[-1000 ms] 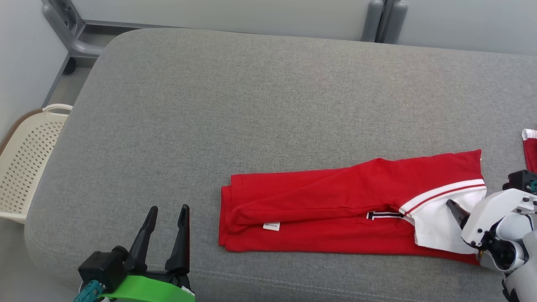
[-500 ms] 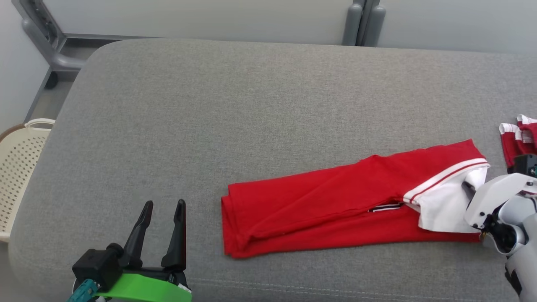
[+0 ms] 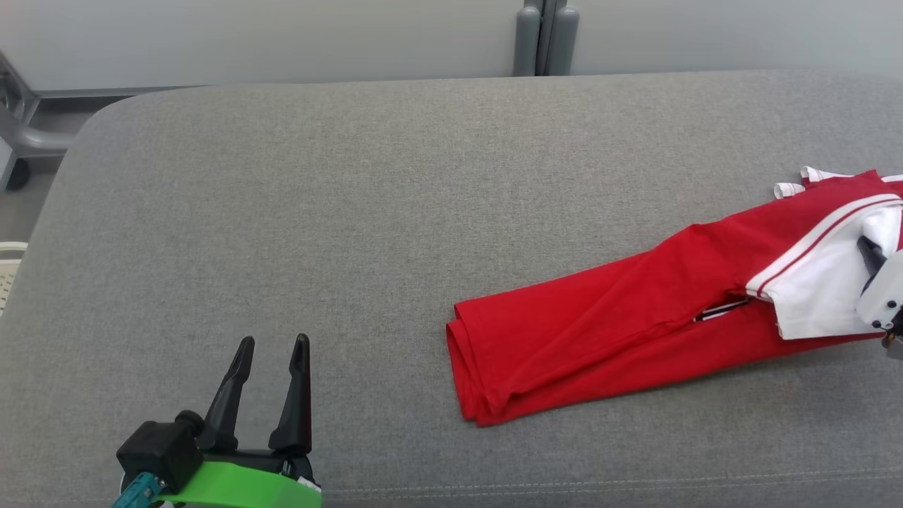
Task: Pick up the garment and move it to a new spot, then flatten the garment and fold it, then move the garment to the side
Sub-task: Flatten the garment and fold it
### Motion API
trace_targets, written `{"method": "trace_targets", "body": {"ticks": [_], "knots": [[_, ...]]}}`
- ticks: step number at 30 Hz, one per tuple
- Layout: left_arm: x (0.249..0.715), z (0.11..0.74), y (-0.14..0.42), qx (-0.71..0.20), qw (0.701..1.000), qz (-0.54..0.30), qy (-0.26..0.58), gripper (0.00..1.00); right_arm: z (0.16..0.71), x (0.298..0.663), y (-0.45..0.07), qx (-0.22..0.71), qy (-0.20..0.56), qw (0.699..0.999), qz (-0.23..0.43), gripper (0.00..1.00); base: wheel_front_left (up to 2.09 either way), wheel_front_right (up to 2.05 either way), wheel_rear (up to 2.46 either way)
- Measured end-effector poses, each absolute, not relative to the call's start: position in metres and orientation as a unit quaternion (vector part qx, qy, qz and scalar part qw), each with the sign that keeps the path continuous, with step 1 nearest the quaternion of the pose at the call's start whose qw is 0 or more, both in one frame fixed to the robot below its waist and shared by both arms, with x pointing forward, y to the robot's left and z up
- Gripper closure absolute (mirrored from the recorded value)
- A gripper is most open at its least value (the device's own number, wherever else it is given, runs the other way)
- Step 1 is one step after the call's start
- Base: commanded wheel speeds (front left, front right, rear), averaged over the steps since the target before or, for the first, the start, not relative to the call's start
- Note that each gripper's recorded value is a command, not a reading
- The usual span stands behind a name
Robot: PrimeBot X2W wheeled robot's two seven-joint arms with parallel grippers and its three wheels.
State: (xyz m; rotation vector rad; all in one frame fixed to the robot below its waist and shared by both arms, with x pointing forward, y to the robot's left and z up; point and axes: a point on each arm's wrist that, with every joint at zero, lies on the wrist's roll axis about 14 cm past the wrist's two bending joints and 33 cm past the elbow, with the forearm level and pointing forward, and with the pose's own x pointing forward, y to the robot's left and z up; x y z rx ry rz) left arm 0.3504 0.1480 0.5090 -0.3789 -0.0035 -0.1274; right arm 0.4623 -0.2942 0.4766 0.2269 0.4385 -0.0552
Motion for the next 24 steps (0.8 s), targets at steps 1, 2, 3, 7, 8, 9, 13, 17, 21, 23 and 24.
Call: {"method": "trace_targets", "body": {"ticks": [1,2,3,7,8,9,13,17,21,23,24], "knots": [[0.351,0.509,0.146,-0.189,0.980,-0.066,-0.001,0.00,0.481,0.462,-0.294,0.112,0.211,0.971,-0.025,1.00,0.00,0.00,0.00],[0.352,0.509,0.144,-0.190,0.979,-0.069,-0.001,0.00,0.486,0.463,-0.291,0.111,0.205,0.972,-0.019,1.00,0.00,0.00,0.00],[0.353,0.510,0.142,-0.191,0.979,-0.072,-0.002,0.00,0.491,0.463,-0.287,0.111,0.199,0.974,-0.012,1.00,0.00,0.00,0.00],[0.356,0.511,0.133,-0.195,0.977,-0.086,-0.004,0.00,0.512,0.458,-0.254,0.101,0.180,0.978,0.042,1.00,0.00,0.00,0.00],[0.357,0.512,0.131,-0.196,0.977,-0.088,-0.004,0.00,0.516,0.456,-0.248,0.097,0.178,0.978,0.052,1.00,0.00,0.00,0.00],[0.357,0.512,0.130,-0.196,0.977,-0.089,-0.005,0.00,0.520,0.453,-0.241,0.092,0.175,0.978,0.064,1.00,0.00,0.00,0.00],[0.356,0.515,0.127,-0.198,0.976,-0.093,-0.009,0.00,0.532,0.443,-0.206,0.079,0.165,0.976,0.116,1.00,0.00,0.00,0.00],[0.355,0.516,0.129,-0.202,0.975,-0.089,-0.012,0.00,0.534,0.432,-0.163,0.077,0.166,0.968,0.172,1.00,0.00,0.00,0.00],[0.353,0.516,0.134,-0.203,0.976,-0.082,-0.015,0.00,0.527,0.423,-0.119,0.082,0.176,0.956,0.222,1.00,0.00,0.00,0.00],[0.352,0.516,0.137,-0.203,0.976,-0.078,-0.016,0.00,0.521,0.419,-0.099,0.087,0.185,0.949,0.241,1.00,0.00,0.00,0.00],[0.352,0.516,0.138,-0.203,0.976,-0.076,-0.016,0.00,0.517,0.418,-0.091,0.085,0.190,0.946,0.249,1.00,0.00,0.00,0.00]]}}
